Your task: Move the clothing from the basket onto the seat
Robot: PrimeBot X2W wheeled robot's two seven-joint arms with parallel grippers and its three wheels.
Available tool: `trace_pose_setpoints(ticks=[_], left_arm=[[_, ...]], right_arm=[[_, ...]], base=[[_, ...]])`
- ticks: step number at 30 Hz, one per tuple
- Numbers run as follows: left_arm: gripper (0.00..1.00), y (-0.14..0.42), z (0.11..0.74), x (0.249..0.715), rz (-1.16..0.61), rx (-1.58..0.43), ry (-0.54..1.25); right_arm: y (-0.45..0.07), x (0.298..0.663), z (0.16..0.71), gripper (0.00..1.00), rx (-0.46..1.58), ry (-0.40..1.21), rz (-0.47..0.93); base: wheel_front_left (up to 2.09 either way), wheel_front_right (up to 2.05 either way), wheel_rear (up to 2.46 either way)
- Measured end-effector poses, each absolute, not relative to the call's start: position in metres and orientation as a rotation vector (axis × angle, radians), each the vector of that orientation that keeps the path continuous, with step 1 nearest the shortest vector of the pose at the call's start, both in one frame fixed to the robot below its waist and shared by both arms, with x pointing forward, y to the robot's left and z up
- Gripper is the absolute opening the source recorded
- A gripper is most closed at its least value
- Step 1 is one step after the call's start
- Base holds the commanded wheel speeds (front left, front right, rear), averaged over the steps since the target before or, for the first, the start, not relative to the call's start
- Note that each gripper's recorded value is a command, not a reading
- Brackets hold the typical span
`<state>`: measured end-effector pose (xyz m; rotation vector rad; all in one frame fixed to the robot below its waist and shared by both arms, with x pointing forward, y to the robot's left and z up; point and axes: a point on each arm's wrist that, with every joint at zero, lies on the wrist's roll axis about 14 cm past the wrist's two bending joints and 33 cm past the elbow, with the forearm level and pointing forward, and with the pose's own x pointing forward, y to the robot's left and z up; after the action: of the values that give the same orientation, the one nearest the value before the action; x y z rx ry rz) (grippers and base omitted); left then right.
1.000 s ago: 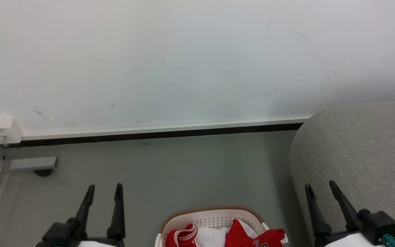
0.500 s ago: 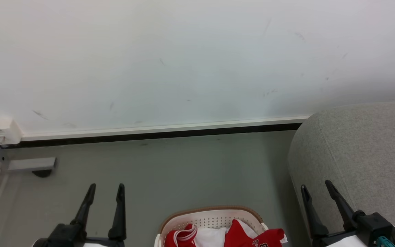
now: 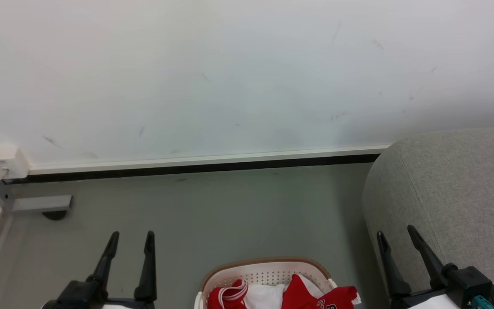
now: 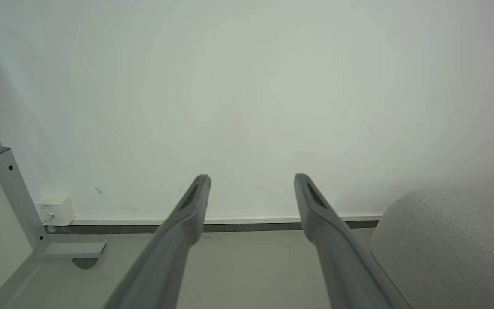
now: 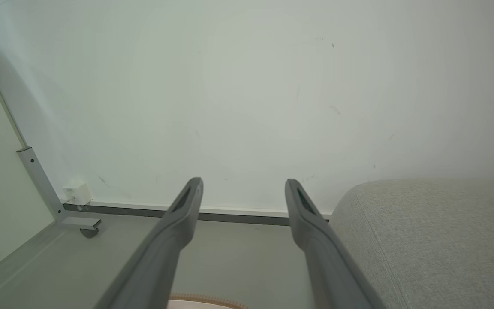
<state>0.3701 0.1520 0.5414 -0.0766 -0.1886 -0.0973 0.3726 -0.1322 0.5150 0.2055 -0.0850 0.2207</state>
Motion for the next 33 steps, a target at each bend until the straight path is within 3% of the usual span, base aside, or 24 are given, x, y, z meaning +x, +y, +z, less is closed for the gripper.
trace_pose_setpoints(ticks=[20,33], left_arm=[[1.00,0.148,0.537,0.376,-0.105,-0.091,-0.174],[1.00,0.104,0.499,0.391,-0.236,-0.097,-0.053]], right_arm=[[-0.139,0.371,0.510,1.00,0.211,-0.072,0.199],[-0.174,0.364,0.506,1.00,0.210,-0.071,0.092]], base=[[0.00,0.00,0.00],[0.00,0.00,0.00]])
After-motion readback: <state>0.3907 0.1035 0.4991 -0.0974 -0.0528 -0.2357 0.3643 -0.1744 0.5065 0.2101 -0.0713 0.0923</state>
